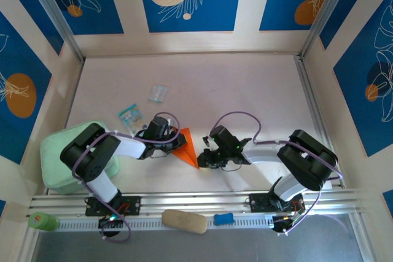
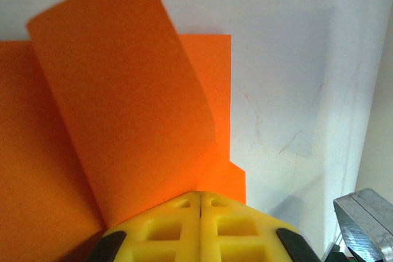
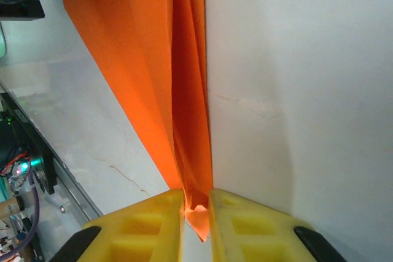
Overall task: Fold a paper plane with a square sheet of paper (pick it up from the middle)
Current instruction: Fourth fold the wing at the center of the table.
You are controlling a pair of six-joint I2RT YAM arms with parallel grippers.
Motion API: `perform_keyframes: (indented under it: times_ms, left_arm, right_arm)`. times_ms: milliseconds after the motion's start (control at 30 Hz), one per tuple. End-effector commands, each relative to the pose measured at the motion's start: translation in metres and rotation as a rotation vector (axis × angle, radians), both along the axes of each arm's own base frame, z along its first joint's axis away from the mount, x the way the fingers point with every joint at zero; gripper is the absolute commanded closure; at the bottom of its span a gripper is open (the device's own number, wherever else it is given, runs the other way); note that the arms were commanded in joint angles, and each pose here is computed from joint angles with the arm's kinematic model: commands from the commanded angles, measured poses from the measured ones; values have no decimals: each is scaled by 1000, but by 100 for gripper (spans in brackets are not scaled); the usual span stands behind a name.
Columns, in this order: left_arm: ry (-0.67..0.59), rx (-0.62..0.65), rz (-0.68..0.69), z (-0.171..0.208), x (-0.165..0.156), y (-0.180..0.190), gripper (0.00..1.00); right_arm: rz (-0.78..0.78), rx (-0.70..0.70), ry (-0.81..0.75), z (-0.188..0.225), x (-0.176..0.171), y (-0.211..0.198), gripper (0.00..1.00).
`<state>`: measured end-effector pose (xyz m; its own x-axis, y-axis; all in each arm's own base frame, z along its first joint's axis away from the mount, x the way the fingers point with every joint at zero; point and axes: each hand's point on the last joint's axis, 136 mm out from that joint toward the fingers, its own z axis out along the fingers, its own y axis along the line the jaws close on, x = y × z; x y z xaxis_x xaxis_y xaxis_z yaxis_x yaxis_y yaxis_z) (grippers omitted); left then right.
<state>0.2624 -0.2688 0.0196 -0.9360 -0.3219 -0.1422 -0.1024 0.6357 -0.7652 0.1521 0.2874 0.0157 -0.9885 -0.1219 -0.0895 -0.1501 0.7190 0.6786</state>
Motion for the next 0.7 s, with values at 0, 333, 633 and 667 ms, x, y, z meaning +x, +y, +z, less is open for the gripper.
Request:
perform_keyframes:
  times_ms: [0,333,633,667]
  left_arm:
    - [87,96,23,-30,-18,20,100]
    - [87,99,26,-29,-19,22,100]
    - [83,98,26,-28,-17,20,100]
    - [86,100,27,-28,-17,21,100]
  right_arm:
    - [24,-90,51,-21,-16,-16,86]
    - [12,-91,37,-14,-15,-15,90]
    - [-15,11,-100,35,8,-10,82]
    - [-5,39,-117,43,10,-6,82]
